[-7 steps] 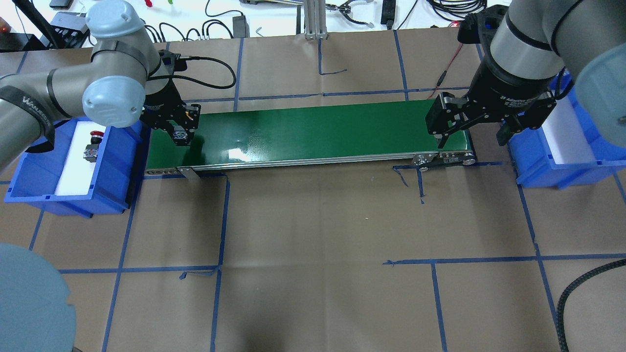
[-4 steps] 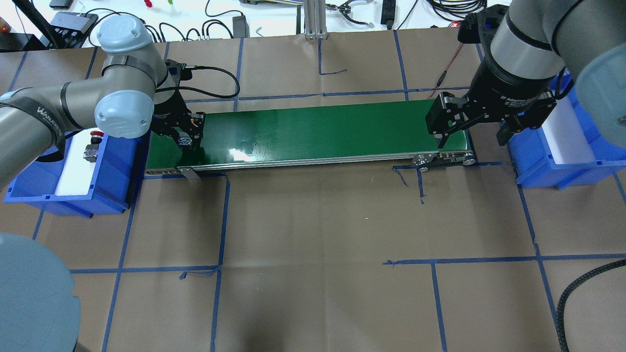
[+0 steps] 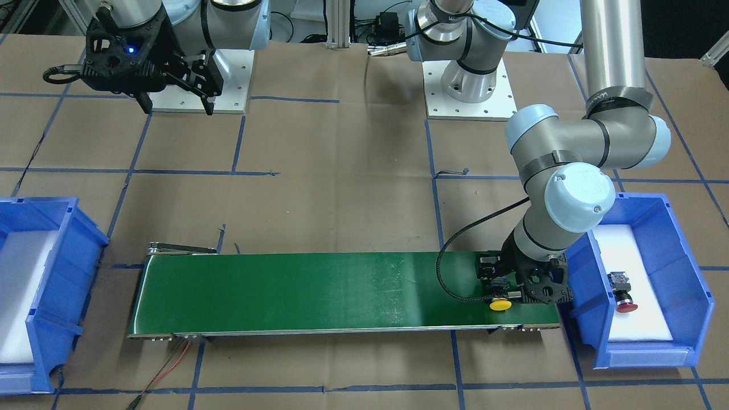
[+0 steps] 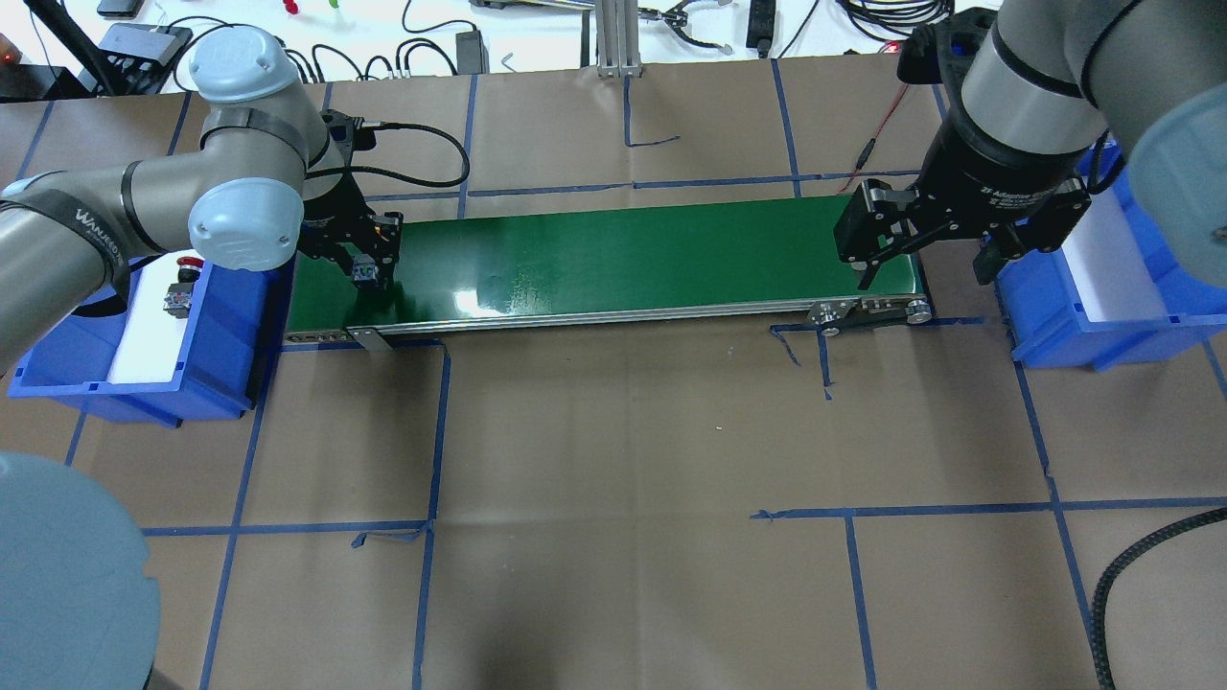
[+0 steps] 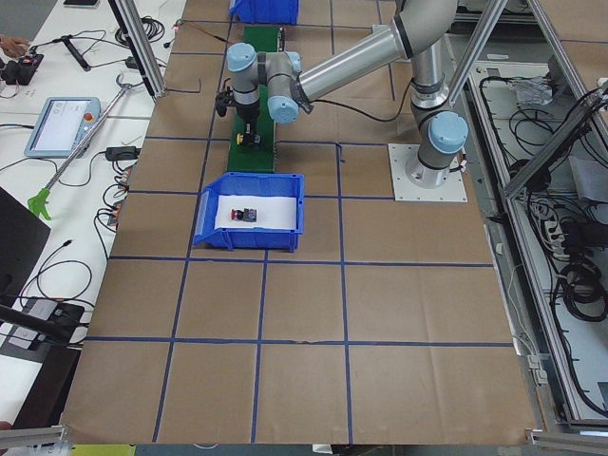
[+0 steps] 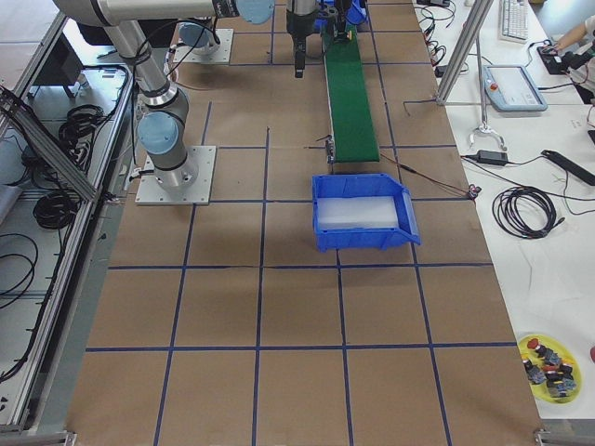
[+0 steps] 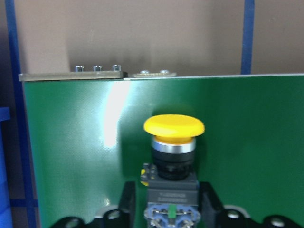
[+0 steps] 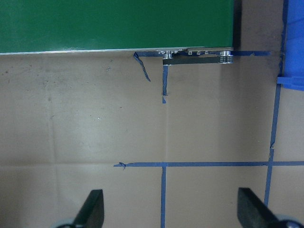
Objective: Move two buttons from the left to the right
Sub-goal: 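Lower the yellow button onto the belt and open the left gripper, then move the left gripper back over the blue bin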
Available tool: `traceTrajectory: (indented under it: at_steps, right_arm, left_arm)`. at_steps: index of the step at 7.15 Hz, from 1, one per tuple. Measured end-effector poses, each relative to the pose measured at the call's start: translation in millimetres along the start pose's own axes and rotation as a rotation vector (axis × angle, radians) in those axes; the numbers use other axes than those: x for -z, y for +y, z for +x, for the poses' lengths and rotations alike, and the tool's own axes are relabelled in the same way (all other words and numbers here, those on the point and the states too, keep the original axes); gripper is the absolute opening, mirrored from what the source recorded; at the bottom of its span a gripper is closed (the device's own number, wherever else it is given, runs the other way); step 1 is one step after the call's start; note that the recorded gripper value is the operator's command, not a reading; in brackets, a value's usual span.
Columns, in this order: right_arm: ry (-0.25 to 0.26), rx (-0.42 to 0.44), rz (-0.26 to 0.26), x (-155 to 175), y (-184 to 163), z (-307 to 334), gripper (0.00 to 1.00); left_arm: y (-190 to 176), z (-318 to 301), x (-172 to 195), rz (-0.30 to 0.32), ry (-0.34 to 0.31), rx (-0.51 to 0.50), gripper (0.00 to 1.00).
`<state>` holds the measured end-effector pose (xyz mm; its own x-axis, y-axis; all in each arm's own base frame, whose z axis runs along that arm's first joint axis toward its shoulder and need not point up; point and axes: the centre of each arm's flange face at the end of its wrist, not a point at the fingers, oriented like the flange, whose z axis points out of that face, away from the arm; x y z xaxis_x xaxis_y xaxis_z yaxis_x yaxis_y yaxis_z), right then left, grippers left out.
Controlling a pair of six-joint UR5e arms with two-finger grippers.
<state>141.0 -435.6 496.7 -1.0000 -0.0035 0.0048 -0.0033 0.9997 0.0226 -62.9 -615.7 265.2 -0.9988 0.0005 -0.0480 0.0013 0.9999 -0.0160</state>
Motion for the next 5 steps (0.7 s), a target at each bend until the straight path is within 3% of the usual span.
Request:
traceTrajectory:
  at_steps: [3, 5]
  right_arm:
    - [0.000, -0.001, 0.003, 2, 0, 0, 1.00]
    - [0.000, -0.001, 0.005, 2, 0, 0, 1.00]
  left_arm:
    - [-2, -10, 74, 0.042, -0.006, 0.010, 0.99]
    - [0, -13, 144, 0.013, 0.000, 0.006, 0.99]
